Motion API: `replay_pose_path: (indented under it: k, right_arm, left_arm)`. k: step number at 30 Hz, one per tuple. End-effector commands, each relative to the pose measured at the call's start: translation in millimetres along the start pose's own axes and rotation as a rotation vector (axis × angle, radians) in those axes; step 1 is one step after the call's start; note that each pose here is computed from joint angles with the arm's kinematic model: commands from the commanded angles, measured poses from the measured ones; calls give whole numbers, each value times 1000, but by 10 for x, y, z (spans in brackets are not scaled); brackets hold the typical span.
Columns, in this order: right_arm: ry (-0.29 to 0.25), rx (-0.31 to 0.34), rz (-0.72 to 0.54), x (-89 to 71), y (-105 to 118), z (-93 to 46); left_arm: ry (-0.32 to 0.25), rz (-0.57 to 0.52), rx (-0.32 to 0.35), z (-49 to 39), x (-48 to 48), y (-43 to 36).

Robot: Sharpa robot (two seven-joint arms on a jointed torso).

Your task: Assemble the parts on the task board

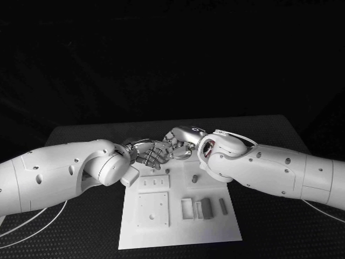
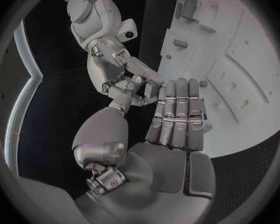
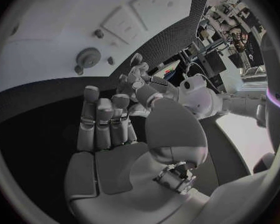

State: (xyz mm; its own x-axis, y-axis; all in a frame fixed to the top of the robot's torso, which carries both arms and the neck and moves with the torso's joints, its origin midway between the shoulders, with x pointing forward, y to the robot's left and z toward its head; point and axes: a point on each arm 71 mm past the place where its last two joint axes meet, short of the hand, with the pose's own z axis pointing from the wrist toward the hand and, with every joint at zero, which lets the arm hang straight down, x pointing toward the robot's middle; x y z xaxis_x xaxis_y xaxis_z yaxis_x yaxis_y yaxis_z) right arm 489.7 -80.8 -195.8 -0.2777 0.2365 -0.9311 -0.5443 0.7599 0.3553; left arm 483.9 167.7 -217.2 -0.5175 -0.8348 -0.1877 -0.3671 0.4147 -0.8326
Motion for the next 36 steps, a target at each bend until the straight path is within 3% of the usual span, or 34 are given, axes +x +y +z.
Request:
replay_pose_path:
  k: [1, 13, 22, 36]
  right_arm:
    - [16, -5, -7, 13, 2, 1]
    - [15, -2, -8, 10, -10, -4]
    - [21, -2, -9, 21, -1, 16]
    - [34, -12, -8, 46, 35, 11]
  left_arm:
    - [-21, 14, 17, -6, -16, -19]
    - [-39, 43, -6, -19, -69, 15]
    - [4, 48, -9, -18, -12, 9]
    - [-4, 42, -9, 5, -7, -4]
